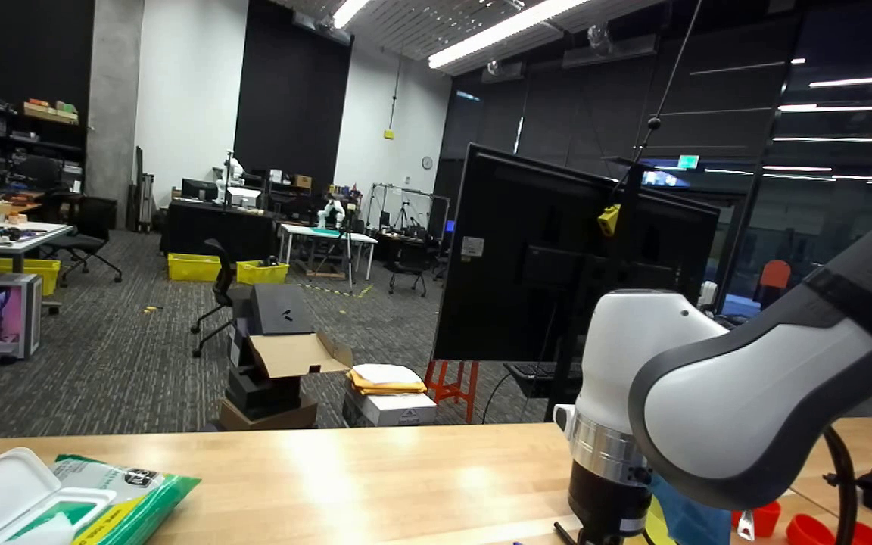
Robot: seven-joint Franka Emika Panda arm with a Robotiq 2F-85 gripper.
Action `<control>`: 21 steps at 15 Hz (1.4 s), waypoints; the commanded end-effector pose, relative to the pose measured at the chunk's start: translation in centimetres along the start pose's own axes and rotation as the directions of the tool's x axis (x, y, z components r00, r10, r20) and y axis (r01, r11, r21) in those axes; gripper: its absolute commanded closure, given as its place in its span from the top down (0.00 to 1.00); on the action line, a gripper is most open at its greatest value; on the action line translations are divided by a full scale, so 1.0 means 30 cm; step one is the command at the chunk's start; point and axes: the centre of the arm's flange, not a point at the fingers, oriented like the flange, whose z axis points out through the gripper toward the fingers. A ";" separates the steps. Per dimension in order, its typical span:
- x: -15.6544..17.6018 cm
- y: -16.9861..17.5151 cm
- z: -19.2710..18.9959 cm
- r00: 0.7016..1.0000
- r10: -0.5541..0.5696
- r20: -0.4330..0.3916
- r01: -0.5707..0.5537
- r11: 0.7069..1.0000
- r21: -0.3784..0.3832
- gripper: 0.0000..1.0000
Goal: Move the red pen to the left
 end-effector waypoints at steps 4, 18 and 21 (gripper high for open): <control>-0.011 0.052 -0.041 0.999 0.036 -0.033 -0.036 0.999 0.001 0.59; -0.076 0.260 -0.161 0.971 0.228 -0.069 -0.231 0.972 -0.047 1.00; -0.083 0.310 -0.163 0.957 0.280 -0.071 -0.284 0.958 -0.050 1.00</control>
